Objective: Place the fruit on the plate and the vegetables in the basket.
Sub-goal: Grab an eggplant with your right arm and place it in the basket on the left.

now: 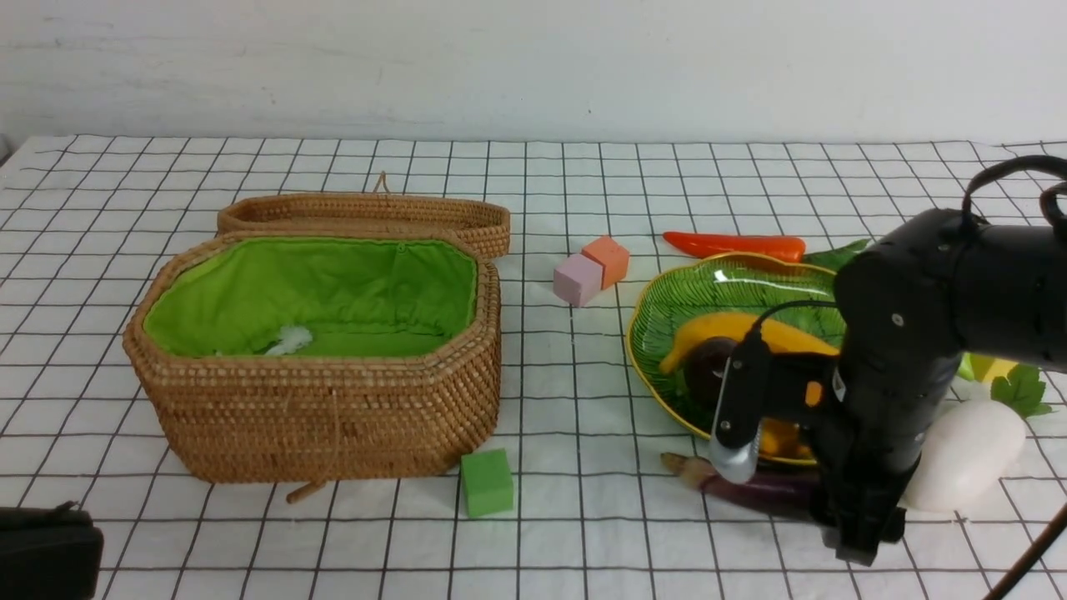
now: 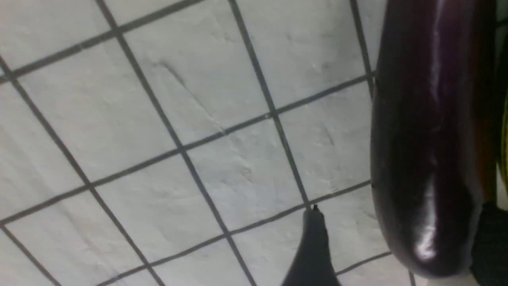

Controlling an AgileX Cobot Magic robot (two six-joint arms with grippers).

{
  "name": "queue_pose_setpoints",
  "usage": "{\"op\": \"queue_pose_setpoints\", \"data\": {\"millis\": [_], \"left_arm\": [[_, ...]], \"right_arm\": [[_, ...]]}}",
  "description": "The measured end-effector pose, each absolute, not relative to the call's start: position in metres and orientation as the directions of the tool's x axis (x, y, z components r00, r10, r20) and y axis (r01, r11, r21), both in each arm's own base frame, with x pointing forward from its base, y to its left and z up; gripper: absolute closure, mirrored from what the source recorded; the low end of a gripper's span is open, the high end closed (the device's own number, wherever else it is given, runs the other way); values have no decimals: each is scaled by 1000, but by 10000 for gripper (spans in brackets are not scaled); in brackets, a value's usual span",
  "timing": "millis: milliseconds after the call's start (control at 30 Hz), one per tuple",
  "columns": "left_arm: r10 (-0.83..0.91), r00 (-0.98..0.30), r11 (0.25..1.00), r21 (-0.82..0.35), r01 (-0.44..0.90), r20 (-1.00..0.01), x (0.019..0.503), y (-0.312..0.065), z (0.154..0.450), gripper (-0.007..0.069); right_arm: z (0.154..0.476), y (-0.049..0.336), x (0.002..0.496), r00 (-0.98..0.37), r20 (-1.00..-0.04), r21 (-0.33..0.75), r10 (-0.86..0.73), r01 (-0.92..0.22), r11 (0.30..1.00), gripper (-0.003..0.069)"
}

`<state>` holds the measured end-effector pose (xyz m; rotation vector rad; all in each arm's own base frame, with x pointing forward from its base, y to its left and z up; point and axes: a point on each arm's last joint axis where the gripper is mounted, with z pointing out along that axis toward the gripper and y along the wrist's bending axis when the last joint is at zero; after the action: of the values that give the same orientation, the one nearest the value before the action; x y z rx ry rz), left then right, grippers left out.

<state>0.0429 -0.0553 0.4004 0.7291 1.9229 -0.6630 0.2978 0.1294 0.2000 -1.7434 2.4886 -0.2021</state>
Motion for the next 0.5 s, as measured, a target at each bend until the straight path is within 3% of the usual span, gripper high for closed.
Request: {"op": "queue_pose_setpoints", "data": {"millis": [233,500], "left_arm": [[213,-380,676,-145,722,-900,43,-55,400,638],[214,-380,676,-145,722,-900,43,-55,400,638]], "right_arm": [[197,116,308,-385,-26,-181,-922,-906,383,64],[185,118,314,-390,-34,-175,-920,-904,390,54]]}}
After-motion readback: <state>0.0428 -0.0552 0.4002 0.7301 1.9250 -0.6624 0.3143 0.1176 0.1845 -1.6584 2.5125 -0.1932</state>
